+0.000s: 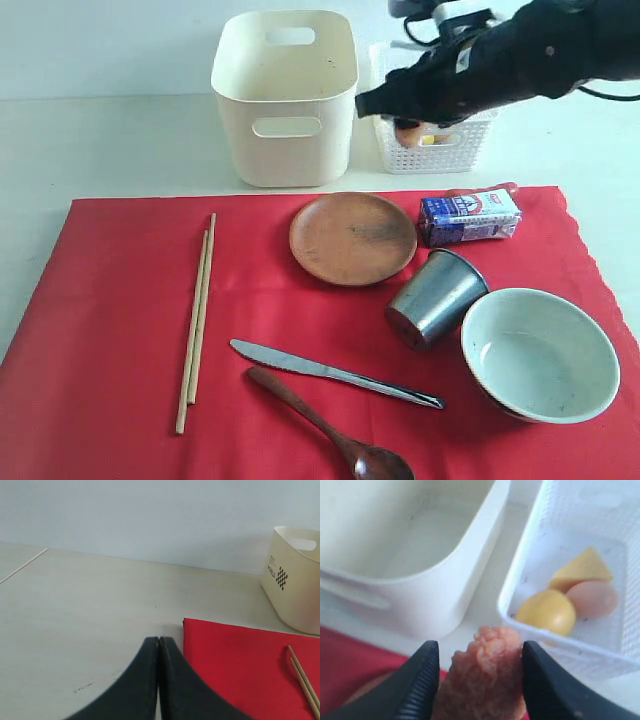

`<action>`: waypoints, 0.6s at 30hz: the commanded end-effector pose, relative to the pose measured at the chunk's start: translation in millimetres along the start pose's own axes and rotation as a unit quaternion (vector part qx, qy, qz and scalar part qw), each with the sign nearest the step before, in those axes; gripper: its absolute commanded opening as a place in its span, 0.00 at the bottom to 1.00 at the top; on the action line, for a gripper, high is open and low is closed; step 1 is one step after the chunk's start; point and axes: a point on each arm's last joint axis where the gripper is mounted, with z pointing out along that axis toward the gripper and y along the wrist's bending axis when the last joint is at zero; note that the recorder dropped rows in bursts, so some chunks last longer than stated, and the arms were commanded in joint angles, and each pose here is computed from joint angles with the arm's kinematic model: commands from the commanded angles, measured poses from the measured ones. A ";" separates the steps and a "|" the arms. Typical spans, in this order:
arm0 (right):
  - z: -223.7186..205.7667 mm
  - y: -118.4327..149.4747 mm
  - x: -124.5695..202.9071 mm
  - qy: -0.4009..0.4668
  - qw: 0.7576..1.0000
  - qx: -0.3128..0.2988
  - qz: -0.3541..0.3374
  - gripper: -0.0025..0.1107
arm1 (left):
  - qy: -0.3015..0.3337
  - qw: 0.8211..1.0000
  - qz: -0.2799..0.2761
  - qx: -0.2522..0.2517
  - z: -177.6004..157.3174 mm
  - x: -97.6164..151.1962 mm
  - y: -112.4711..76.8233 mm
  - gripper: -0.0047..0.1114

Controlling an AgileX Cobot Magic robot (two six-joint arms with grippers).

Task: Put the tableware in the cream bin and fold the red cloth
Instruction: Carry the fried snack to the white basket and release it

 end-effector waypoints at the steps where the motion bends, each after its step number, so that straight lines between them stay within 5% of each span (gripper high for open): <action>1: 4.9 -38.2 -21.3 -0.116 0.993 0.023 0.025 0.02 | -0.003 1.000 -0.002 0.003 -0.2 0.5 -0.4 0.06; 5: 37.4 -78.4 -38.3 -0.135 0.988 0.057 0.049 0.02 | -0.003 1.000 -0.002 0.003 -0.2 0.5 -0.4 0.06; 12: 84.1 -91.2 -35.6 -0.121 0.989 0.064 0.054 0.03 | -0.003 1.000 -0.002 0.003 -0.2 0.5 -0.4 0.06; 18: 98.1 -92.7 -24.5 -0.104 0.991 0.064 0.056 0.23 | -0.003 1.000 -0.002 0.003 -0.2 0.5 -0.4 0.06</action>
